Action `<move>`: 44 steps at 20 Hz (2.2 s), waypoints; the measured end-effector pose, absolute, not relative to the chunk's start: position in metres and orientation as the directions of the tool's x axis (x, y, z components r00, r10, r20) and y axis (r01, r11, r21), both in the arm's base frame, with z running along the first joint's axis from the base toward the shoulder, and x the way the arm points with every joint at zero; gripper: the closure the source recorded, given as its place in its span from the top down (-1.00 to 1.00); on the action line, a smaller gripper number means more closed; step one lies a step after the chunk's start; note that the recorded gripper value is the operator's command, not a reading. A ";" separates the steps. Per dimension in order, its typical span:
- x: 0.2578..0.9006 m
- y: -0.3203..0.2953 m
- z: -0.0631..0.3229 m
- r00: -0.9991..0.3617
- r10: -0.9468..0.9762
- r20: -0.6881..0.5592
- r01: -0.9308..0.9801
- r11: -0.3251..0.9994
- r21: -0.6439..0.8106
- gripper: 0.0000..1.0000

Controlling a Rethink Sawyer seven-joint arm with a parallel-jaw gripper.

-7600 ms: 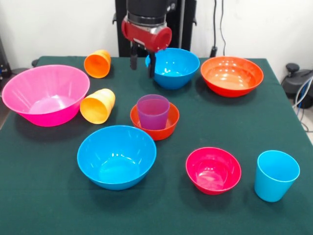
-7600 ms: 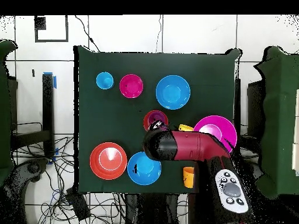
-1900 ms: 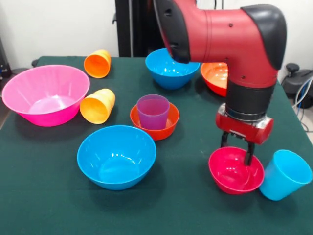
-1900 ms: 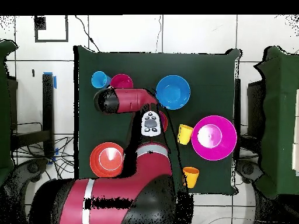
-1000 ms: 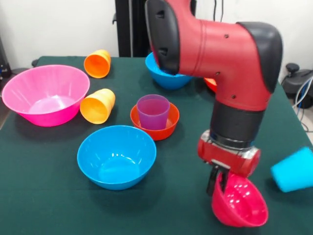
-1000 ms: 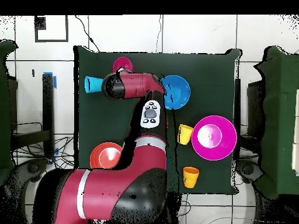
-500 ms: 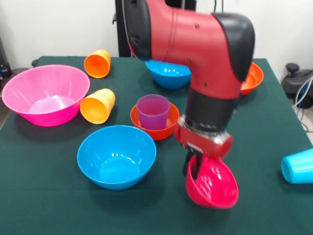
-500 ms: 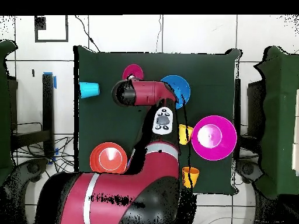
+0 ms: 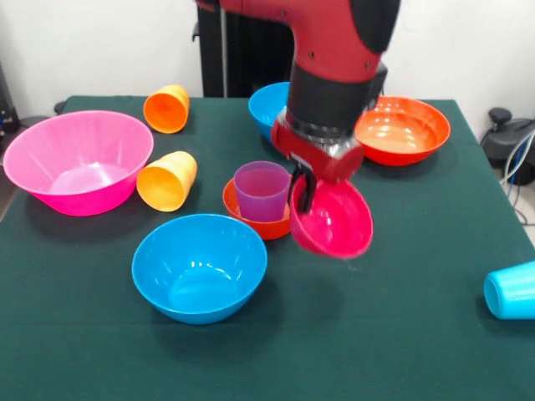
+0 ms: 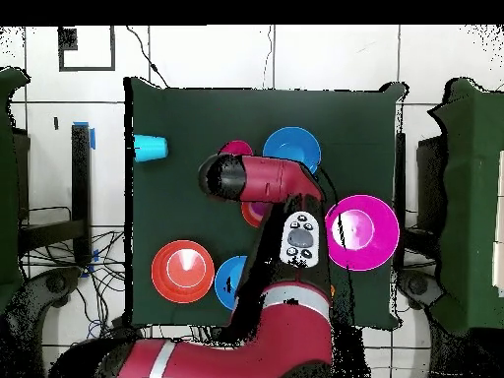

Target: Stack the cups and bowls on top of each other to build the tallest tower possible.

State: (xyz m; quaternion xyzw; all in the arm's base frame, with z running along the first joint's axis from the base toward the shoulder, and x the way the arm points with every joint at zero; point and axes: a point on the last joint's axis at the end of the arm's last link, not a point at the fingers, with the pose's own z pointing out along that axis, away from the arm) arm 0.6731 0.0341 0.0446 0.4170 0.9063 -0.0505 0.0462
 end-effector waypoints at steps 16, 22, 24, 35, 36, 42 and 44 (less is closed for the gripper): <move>0.679 0.024 0.139 -0.605 0.788 -0.118 0.794 0.607 -0.015 -1.00; 0.668 0.020 0.168 -0.595 0.800 -0.078 0.804 0.593 -0.050 -1.00; 0.663 0.013 0.171 -0.590 0.805 -0.066 0.807 0.586 -0.068 -1.00; 0.624 -0.061 0.114 -0.553 0.830 -0.070 0.828 0.538 -0.160 -1.00; 0.621 -0.067 0.104 -0.552 0.831 -0.075 0.829 0.536 -0.163 -1.00; 0.601 -0.084 0.045 -0.554 0.828 -0.081 0.824 0.533 -0.192 -1.00; 0.596 -0.085 0.035 -0.556 0.828 -0.080 0.822 0.533 -0.200 -1.00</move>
